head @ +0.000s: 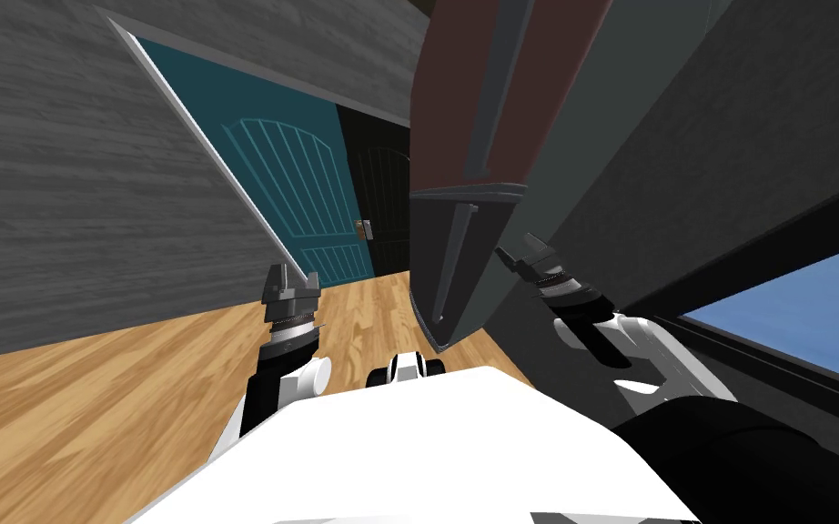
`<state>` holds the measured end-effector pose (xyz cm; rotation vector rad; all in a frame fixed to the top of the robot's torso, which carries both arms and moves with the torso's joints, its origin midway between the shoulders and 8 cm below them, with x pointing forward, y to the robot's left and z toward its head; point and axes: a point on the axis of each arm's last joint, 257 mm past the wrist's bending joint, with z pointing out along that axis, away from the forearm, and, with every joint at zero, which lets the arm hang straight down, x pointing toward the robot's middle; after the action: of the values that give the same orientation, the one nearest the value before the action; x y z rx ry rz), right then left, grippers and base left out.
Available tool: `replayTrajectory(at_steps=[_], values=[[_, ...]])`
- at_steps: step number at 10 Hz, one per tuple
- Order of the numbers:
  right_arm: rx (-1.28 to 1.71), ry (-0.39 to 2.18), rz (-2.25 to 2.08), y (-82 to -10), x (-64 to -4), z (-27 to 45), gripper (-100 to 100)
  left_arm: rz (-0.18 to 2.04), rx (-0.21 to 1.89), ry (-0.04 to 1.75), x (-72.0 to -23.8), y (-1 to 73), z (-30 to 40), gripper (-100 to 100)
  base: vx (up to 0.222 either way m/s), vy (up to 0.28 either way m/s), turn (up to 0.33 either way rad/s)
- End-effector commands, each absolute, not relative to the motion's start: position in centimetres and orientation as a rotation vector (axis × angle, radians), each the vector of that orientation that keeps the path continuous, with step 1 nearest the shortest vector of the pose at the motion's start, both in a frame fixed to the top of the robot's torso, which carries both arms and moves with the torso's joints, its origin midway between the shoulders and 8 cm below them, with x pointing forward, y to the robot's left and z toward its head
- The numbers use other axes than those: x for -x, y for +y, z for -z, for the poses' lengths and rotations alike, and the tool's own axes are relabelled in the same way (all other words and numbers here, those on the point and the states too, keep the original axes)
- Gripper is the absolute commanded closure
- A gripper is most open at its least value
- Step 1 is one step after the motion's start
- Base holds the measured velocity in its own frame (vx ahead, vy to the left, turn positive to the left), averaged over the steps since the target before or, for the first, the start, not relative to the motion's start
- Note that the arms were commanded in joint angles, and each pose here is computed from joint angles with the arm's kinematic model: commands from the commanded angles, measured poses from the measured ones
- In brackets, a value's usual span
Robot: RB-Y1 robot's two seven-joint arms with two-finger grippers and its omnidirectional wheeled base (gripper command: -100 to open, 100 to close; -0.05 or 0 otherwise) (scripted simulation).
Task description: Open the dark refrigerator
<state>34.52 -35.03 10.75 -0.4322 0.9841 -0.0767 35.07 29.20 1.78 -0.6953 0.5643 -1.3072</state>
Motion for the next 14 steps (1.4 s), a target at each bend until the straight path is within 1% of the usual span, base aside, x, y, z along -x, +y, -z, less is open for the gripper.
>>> replayTrajectory(at_steps=[1,2,8,14], values=[[0.54,0.959,0.282,-36.5,-34.7,-12.8,-100,1.307,0.695,0.564,-35.1,29.2,-1.8,0,0.092,0.079,0.035],[0.54,0.956,0.289,-36.7,-34.6,-13.0,-100,1.307,0.695,0.564,-35.1,29.2,-1.8,0,0.052,0.054,0.012],[0.743,0.83,0.713,-38.5,-34.3,-19.5,-100,1.307,0.695,0.564,-35.1,29.2,-1.8,0,0.06,0.067,0.024],[0.877,0.68,0.983,-37.7,-33.5,-24.9,-100,1.307,0.695,0.564,-35.1,29.2,-1.8,0,0.055,0.05,0.019]])
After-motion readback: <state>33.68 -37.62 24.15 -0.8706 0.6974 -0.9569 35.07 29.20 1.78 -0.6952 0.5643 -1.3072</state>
